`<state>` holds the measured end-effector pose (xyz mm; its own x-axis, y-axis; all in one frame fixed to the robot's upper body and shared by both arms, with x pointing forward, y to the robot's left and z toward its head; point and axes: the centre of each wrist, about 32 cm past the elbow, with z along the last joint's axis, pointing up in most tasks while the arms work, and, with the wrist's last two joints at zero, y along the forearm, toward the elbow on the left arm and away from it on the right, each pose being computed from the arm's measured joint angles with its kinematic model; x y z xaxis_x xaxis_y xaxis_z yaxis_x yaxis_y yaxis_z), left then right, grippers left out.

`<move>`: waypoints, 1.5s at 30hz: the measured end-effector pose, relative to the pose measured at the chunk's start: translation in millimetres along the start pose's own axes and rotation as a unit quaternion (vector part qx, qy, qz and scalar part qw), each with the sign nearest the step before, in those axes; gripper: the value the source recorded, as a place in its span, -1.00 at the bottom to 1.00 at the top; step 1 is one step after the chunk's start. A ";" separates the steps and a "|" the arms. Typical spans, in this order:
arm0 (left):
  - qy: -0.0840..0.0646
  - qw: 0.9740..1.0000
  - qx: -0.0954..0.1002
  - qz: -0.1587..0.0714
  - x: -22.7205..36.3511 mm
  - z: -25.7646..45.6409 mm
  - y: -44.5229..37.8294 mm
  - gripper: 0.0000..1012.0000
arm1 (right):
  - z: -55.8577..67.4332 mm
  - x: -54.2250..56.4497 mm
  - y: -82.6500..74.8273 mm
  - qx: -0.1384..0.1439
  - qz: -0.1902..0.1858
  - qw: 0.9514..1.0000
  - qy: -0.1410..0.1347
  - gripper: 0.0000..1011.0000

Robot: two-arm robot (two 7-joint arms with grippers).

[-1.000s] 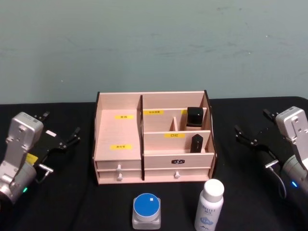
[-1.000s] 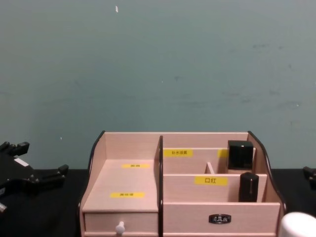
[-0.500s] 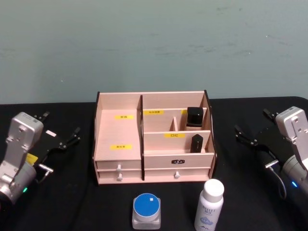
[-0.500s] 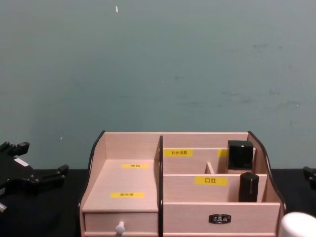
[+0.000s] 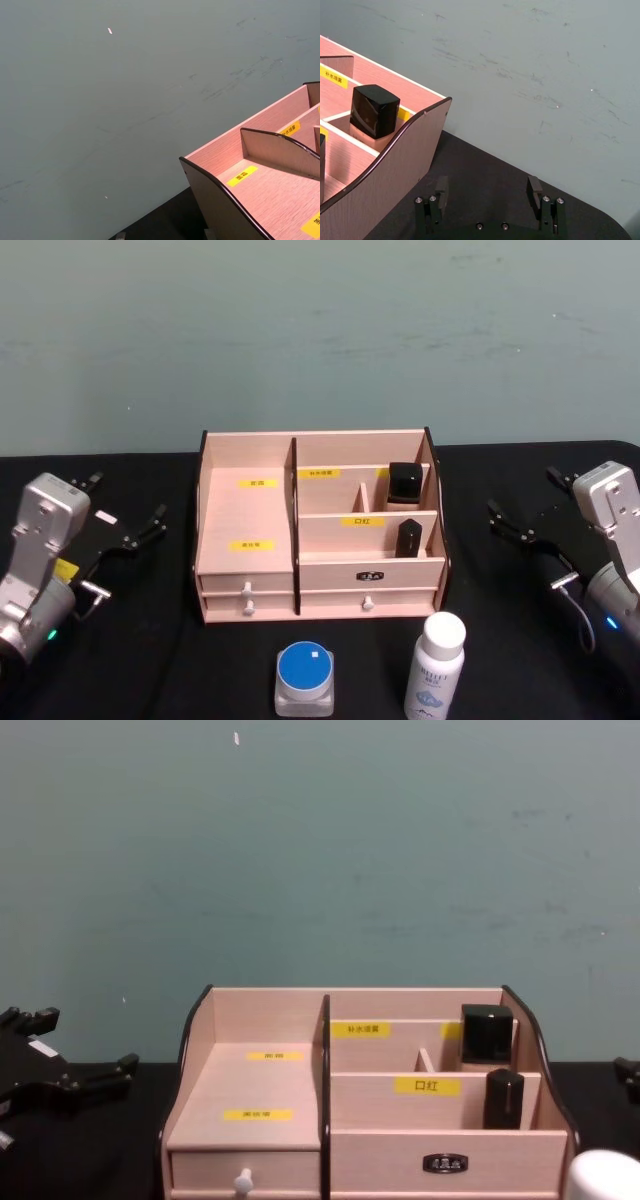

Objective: Pick up the facial cleanser and watermelon frost from the table and place them into the tiered storage box.

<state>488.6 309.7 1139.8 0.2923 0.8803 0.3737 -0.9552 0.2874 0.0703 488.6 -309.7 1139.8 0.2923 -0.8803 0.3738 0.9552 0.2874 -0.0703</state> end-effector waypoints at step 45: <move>0.000 1.000 0.000 0.000 0.0 0.0 0.0 1.00 | 75.5 -12.6 -76.0 0.094 0.251 0.953 0.140 0.98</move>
<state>488.6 309.6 1139.8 0.2923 0.8803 0.3737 -0.9552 0.2874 0.0702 408.9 -291.9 1210.3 0.7360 -0.6730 0.0731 0.6747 0.7381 0.0022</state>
